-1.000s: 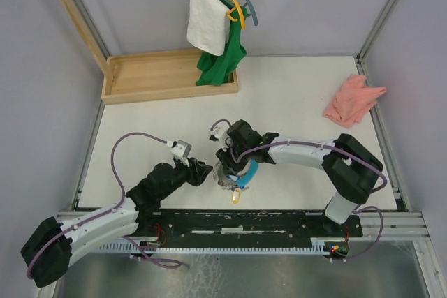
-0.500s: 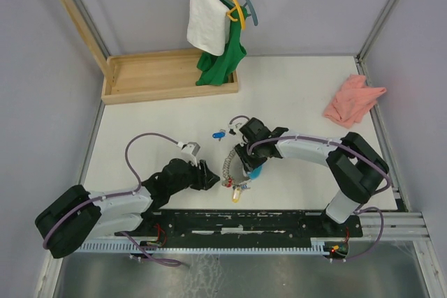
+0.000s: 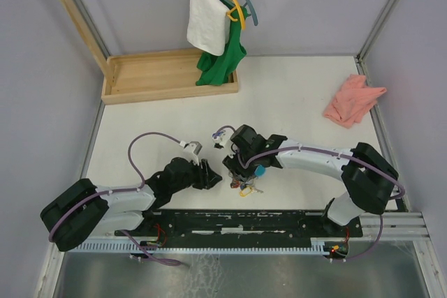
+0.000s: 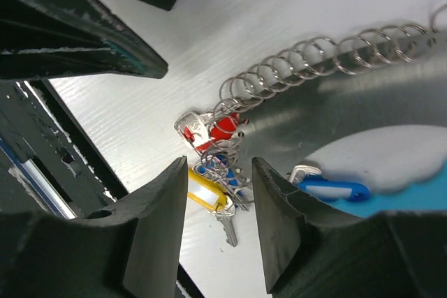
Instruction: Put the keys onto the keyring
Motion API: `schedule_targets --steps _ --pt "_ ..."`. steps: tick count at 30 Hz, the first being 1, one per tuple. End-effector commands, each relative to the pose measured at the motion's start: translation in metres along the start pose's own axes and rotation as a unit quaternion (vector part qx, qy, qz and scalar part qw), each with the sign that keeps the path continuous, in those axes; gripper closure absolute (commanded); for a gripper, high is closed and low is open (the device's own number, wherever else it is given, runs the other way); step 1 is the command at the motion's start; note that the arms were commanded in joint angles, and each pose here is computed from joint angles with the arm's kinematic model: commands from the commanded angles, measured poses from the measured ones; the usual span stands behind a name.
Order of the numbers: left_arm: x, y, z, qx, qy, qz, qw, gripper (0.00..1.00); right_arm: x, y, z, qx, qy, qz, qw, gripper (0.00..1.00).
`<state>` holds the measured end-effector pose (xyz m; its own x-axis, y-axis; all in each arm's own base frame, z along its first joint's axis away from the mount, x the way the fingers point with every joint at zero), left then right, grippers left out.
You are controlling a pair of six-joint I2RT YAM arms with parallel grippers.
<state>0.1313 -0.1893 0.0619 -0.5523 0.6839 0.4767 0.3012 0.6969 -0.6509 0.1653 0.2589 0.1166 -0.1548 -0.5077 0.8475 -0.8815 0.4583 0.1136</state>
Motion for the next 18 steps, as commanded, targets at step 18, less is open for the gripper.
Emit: schedule_targets --steps 18 --pt "0.0 0.001 -0.009 0.02 -0.023 0.006 1.0 0.46 -0.035 0.001 -0.019 0.109 0.006 -0.003 0.994 0.53"
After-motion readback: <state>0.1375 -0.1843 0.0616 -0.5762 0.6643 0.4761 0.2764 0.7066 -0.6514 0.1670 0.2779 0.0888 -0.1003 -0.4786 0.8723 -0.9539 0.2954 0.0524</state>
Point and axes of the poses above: each gripper's point midway between its finger pads, its own x axis back along the fingers, its own y axis along the line the jaws close on, z = x × y, the point moved 7 cm from there along x, back along the fingers, and after that the axes turned 6 degrees about x, right-handed, at the moved point
